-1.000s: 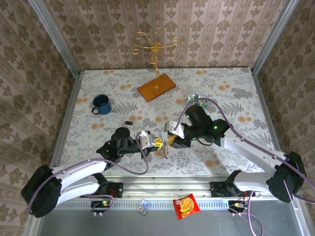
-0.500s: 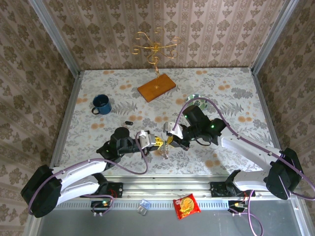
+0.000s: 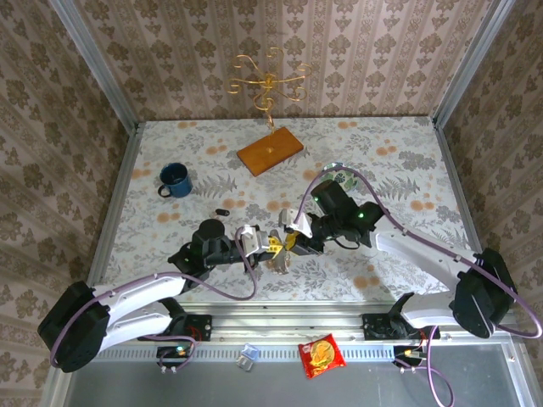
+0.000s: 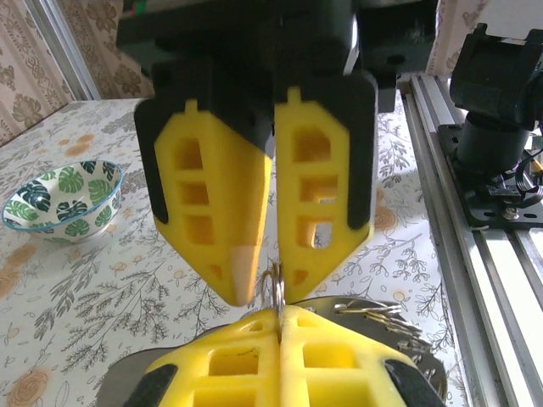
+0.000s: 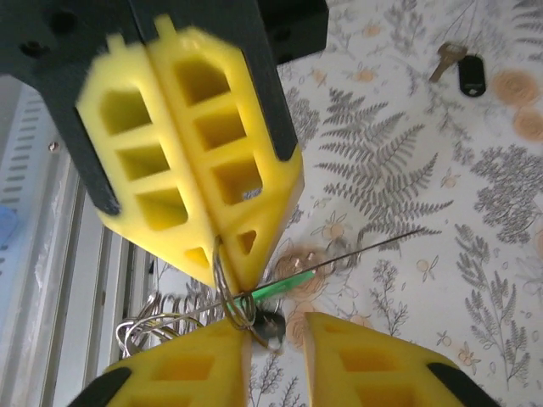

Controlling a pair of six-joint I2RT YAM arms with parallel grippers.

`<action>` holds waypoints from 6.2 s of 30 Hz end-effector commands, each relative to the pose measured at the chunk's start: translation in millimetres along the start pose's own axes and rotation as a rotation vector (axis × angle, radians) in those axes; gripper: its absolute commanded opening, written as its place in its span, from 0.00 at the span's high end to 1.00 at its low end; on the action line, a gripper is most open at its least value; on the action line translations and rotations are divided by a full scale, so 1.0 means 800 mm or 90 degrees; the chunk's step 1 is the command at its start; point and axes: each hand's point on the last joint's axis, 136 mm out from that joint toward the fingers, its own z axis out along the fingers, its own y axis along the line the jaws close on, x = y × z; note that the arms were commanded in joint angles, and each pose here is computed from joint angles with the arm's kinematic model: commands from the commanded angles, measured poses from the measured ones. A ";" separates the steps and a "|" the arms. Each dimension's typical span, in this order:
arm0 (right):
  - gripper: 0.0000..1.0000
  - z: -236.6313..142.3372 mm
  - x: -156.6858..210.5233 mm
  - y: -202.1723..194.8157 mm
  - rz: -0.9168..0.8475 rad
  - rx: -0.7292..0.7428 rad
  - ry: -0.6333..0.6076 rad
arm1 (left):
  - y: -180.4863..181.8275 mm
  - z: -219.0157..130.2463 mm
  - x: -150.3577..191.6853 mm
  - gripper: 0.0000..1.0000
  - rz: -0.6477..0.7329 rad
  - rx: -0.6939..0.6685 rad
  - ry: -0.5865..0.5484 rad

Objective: Put the keys on the keyring

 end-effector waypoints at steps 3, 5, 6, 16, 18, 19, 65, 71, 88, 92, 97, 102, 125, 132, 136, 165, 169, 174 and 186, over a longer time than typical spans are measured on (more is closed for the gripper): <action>0.72 -0.011 -0.016 0.007 -0.023 0.009 -0.062 | -0.005 -0.001 -0.018 1.00 0.007 0.013 -0.045; 0.73 -0.010 -0.018 0.009 -0.019 0.002 -0.071 | -0.005 -0.001 -0.020 1.00 0.007 0.011 -0.055; 0.74 -0.009 -0.019 0.009 -0.015 -0.002 -0.074 | -0.004 -0.001 -0.021 1.00 0.006 0.010 -0.059; 0.91 -0.003 -0.028 0.007 -0.009 -0.016 -0.095 | -0.010 -0.003 -0.027 1.00 0.000 0.026 -0.083; 0.98 -0.004 -0.029 0.007 -0.012 -0.016 -0.090 | -0.008 -0.002 -0.027 1.00 -0.002 0.020 -0.082; 1.00 -0.004 -0.028 0.007 -0.013 -0.015 -0.085 | -0.007 -0.002 -0.026 1.00 -0.005 0.017 -0.078; 0.69 -0.015 -0.031 0.012 -0.025 -0.013 -0.087 | -0.003 -0.007 -0.029 1.00 0.009 0.001 -0.065; 0.73 -0.006 -0.031 0.009 -0.020 -0.019 -0.094 | -0.004 -0.006 -0.030 1.00 0.006 0.004 -0.074; 1.00 -0.015 -0.013 0.012 -0.077 -0.017 0.048 | 0.008 -0.006 -0.020 0.73 0.011 -0.023 -0.012; 1.00 -0.016 -0.011 0.016 -0.111 -0.014 0.095 | 0.008 -0.003 -0.017 0.75 0.012 -0.018 0.001; 1.00 -0.013 -0.018 0.021 -0.150 -0.012 0.127 | 0.009 -0.001 -0.019 0.81 0.012 -0.012 0.002; 1.00 -0.012 -0.040 0.026 -0.153 -0.019 0.088 | 0.006 0.001 -0.020 0.89 0.011 -0.003 0.003; 0.72 -0.023 -0.014 0.007 -0.059 0.027 0.042 | -0.005 -0.006 -0.025 1.00 0.021 0.010 -0.034; 0.83 -0.019 -0.021 0.011 -0.061 0.005 0.030 | -0.005 -0.006 -0.026 1.00 0.022 0.011 -0.037; 0.99 -0.019 -0.020 0.015 -0.061 -0.006 0.028 | -0.004 -0.007 -0.026 1.00 0.022 0.009 -0.035; 0.73 -0.015 -0.002 0.013 -0.025 0.010 -0.001 | -0.008 -0.010 -0.038 1.00 0.014 0.023 -0.076; 0.70 -0.007 0.003 0.014 0.002 0.012 -0.015 | -0.007 -0.011 -0.042 1.00 0.005 0.019 -0.096; 0.66 0.000 0.005 0.018 0.024 0.004 -0.032 | -0.005 -0.011 -0.042 1.00 -0.005 0.014 -0.106; 0.62 0.010 0.003 0.012 0.059 0.022 -0.082 | 0.000 -0.012 -0.044 1.00 -0.013 -0.001 -0.127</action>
